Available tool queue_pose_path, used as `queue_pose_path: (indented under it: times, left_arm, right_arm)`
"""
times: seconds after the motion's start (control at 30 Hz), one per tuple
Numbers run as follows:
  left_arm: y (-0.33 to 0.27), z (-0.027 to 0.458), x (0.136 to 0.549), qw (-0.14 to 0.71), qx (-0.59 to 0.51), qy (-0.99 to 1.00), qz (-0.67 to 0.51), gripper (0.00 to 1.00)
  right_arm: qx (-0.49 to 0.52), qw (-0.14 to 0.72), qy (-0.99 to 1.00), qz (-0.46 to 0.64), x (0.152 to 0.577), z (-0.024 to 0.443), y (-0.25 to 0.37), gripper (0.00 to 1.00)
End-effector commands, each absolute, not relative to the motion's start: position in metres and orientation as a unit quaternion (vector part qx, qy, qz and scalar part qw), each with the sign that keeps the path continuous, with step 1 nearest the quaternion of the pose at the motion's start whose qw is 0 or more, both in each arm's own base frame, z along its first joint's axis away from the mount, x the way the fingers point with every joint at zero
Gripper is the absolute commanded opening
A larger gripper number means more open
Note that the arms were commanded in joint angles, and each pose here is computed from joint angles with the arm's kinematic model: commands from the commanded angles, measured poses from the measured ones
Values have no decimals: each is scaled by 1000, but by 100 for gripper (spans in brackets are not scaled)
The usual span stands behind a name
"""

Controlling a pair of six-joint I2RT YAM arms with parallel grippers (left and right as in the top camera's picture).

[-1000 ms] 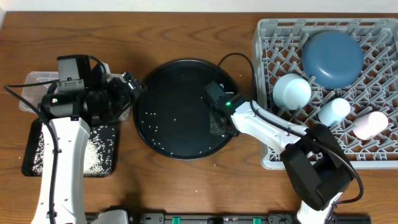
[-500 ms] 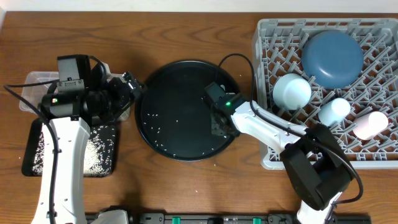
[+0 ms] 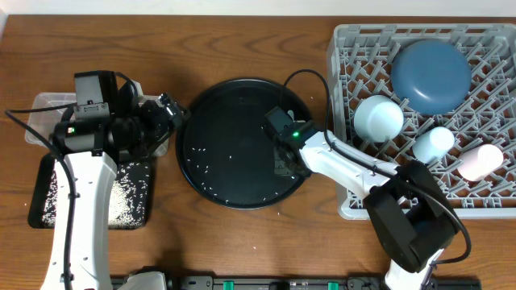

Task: Sort waste into correct bins and load items into the dishwasher rack

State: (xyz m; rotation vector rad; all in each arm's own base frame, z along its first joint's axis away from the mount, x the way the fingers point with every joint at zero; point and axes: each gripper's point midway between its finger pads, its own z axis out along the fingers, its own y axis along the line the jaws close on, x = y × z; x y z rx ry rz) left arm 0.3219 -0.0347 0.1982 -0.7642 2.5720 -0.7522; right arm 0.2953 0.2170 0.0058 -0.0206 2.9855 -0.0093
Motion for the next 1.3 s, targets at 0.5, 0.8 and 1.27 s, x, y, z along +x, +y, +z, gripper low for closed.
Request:
queue_pose_path:
  times: [0.5, 0.8, 1.27]
  left_arm:
    - [-32, 198, 323, 179, -269, 910, -260, 98]
    - [-32, 198, 323, 179, -269, 910, -260, 98]
    - [-32, 198, 323, 179, -269, 910, -260, 98]
  right_arm:
    - [-25, 55, 997, -38, 278, 8, 197, 1]
    - [-25, 56, 997, -42, 279, 8, 195, 1]
    - [-23, 53, 996, -75, 277, 9, 179, 1]
